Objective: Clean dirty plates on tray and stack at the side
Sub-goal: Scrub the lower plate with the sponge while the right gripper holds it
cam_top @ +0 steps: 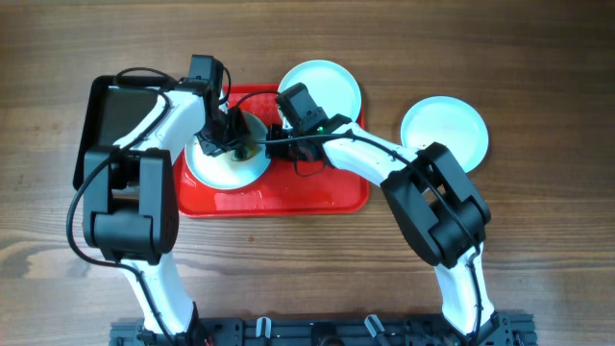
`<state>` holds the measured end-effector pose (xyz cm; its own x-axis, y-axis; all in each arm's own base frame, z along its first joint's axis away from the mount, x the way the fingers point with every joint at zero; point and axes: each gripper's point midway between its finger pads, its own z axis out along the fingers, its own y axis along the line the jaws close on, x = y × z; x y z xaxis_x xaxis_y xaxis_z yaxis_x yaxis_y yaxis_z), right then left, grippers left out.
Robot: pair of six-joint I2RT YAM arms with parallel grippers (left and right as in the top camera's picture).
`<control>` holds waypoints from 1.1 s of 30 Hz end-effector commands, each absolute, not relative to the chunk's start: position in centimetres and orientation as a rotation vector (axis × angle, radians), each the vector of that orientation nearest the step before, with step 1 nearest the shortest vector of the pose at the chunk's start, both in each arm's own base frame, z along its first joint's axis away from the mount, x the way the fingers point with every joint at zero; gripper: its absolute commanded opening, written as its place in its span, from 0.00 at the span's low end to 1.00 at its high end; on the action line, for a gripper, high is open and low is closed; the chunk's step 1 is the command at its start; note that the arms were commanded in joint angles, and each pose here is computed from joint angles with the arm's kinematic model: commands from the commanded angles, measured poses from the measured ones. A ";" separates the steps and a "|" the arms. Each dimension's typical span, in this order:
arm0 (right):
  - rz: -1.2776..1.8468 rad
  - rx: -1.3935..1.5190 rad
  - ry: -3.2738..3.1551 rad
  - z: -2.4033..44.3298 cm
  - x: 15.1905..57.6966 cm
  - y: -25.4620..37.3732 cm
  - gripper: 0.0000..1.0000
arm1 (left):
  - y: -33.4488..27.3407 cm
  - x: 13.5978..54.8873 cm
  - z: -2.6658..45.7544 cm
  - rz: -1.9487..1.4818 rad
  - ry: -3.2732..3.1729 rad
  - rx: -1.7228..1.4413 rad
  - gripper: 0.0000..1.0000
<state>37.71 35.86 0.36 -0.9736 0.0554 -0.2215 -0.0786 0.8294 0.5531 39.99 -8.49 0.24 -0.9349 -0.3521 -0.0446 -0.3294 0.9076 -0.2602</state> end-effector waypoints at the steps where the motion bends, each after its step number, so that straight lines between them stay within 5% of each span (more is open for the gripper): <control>1: 0.838 -0.019 2.872 -2.5 36.1 35.6 0.05 | -7.1 41.0 -2.5 -0.232 2.960 -0.294 0.04; 4: 0.841 -0.018 2.882 -2.6 36.0 35.5 0.05 | -6.1 42.7 -2.3 -0.143 2.891 -0.264 0.04; 7: 0.841 -0.013 2.881 -2.6 36.1 35.4 0.05 | -1.3 38.4 -2.9 0.165 2.961 -0.692 0.04; 14: 0.855 -0.016 2.884 -2.5 36.0 35.5 0.05 | 2.4 31.7 -2.5 0.187 3.193 -0.935 0.04; 23: 0.858 -0.008 2.877 -2.4 36.3 35.4 0.05 | -5.3 31.1 -1.2 -0.608 3.342 -0.277 0.04; 33: 0.867 -0.014 2.877 -2.3 36.3 35.5 0.05 | -7.0 34.5 -4.7 -0.765 3.215 -0.310 0.04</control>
